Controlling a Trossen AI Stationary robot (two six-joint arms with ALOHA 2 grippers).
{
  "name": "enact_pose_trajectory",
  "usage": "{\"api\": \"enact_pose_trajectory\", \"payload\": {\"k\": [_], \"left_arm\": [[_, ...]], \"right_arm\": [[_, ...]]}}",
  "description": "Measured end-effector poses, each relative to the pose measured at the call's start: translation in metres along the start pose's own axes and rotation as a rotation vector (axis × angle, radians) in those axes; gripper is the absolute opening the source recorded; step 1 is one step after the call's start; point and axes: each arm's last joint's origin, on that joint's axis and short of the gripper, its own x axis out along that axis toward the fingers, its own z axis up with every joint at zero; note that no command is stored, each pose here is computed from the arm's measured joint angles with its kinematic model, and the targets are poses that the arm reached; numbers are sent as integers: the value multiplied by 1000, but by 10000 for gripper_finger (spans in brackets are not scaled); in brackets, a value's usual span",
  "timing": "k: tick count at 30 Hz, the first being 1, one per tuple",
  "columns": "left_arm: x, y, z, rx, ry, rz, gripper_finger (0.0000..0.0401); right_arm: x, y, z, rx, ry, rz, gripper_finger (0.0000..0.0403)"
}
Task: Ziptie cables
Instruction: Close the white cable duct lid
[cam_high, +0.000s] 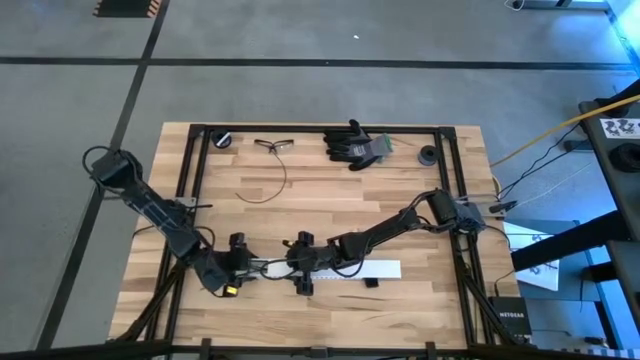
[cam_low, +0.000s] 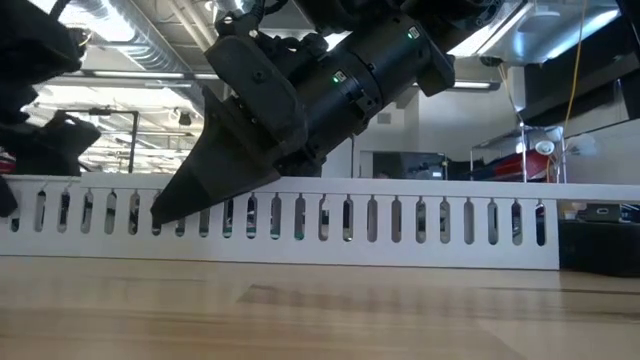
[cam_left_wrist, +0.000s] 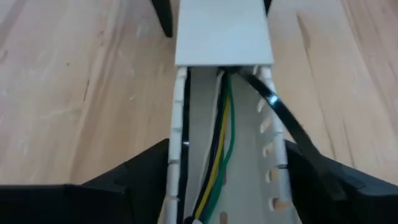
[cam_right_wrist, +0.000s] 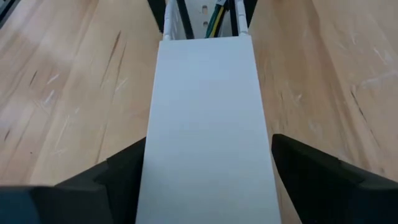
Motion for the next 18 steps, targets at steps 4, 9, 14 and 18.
{"api": "enact_pose_trajectory", "payload": {"k": [4, 9, 14, 18], "left_arm": [[2, 1, -4, -10, -22, -1, 233], [2, 2, -6, -14, -37, -5, 198], [2, 1, -5, -13, -44, -16, 197], [3, 2, -4, 0, -50, -26, 204]], "right_arm": [[0, 0, 0, -5, 1, 0, 292], [0, 1, 1, -3, -16, 16, 259], [2, 2, 3, 2, -52, 40, 224], [5, 1, 3, 1, -78, 45, 213]]}}
